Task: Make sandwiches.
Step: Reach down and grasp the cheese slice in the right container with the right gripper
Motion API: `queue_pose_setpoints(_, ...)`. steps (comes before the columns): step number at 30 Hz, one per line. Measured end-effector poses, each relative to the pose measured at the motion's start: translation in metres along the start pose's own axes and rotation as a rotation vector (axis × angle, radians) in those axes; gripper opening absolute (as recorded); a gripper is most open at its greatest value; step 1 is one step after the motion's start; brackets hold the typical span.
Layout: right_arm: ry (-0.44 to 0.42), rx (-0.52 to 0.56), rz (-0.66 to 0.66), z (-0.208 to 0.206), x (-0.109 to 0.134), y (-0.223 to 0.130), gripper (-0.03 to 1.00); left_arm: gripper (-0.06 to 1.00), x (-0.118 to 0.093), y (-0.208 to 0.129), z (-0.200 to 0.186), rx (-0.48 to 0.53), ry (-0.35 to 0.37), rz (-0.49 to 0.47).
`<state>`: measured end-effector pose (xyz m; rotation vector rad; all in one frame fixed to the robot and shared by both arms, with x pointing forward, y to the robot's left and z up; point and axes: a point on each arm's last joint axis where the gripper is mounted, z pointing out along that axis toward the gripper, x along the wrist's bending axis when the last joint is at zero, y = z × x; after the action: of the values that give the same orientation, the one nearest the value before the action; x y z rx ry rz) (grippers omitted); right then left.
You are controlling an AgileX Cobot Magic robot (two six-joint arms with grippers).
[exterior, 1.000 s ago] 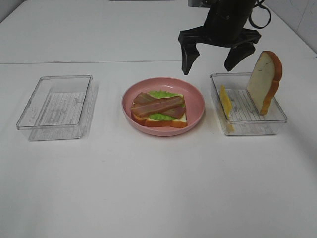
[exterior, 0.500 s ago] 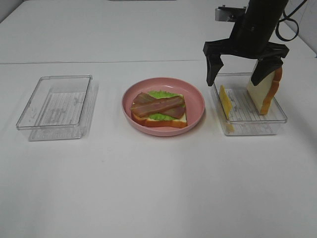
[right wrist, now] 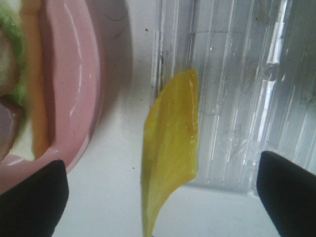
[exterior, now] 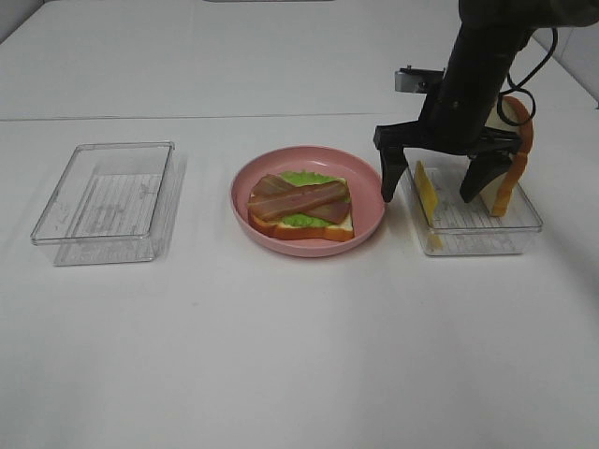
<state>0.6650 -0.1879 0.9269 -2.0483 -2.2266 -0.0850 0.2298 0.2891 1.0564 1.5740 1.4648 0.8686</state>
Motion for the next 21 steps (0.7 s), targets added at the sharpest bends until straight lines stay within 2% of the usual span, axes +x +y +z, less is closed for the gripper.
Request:
queue_pose_setpoints(3, 0.003, 0.002, 0.001, 0.0022, 0.0001, 0.0005, 0.90, 0.97, 0.0000, 0.0000, 0.0000, 0.000, 0.000, 0.000)
queue_pose_setpoints(4, 0.003, 0.002, 0.001, 0.0022, 0.0001, 0.0005, 0.87, 0.97, 0.0000, 0.0000, 0.0000, 0.000, 0.000, 0.000)
queue_pose_setpoints(5, 0.003, 0.002, 0.001, 0.0022, 0.0001, 0.0005, 0.79, 0.97, 0.0000, 0.0000, 0.0000, 0.000, 0.000, 0.000)
queue_pose_setpoints(6, 0.003, 0.002, 0.001, 0.0022, 0.0001, 0.0005, 0.79, 0.97, 0.0000, 0.0000, 0.0000, 0.000, 0.000, 0.000)
queue_pose_setpoints(7, 0.003, 0.002, 0.001, 0.0022, 0.0001, 0.0005, 0.69, 0.97, 0.0000, 0.0000, 0.0000, 0.000, 0.000, 0.000)
queue_pose_setpoints(8, 0.003, 0.002, 0.001, 0.0022, 0.0001, 0.0005, 0.69, 0.97, 0.0000, 0.0000, 0.0000, 0.000, 0.000, 0.000)
queue_pose_setpoints(9, 0.003, 0.002, 0.002, 0.0022, 0.0001, 0.0005, 0.64, 0.97, 0.0000, 0.0000, 0.0000, 0.000, 0.000, 0.000)
queue_pose_setpoints(10, 0.003, 0.002, 0.004, 0.0022, 0.0001, 0.0005, 0.53, 0.97, 0.0000, 0.0000, 0.0000, 0.000, 0.000, 0.000)
queue_pose_setpoints(11, 0.003, 0.002, 0.004, 0.0022, 0.0001, 0.0005, 0.53, 0.97, 0.0000, 0.0000, 0.0000, 0.000, 0.000, 0.000)
queue_pose_setpoints(12, 0.003, 0.002, 0.008, 0.0022, 0.0001, 0.0005, 0.45, 0.97, 0.0000, 0.0000, 0.0000, 0.000, 0.000, 0.000)
queue_pose_setpoints(13, 0.003, 0.002, 0.008, 0.0022, 0.0001, 0.0005, 0.45, 0.97, 0.0000, 0.0000, 0.0000, 0.000, 0.000, 0.000)
queue_pose_setpoints(15, 0.003, 0.002, 0.010, 0.0022, 0.0001, 0.0005, 0.36, 0.97, 0.0000, 0.0000, 0.0000, 0.000, 0.000, 0.000)
queue_pose_setpoints(21, 0.003, 0.002, 0.010, 0.0022, 0.0001, 0.0005, 0.33, 0.97, 0.0000, 0.0000, 0.0000, 0.000, 0.000, 0.000)
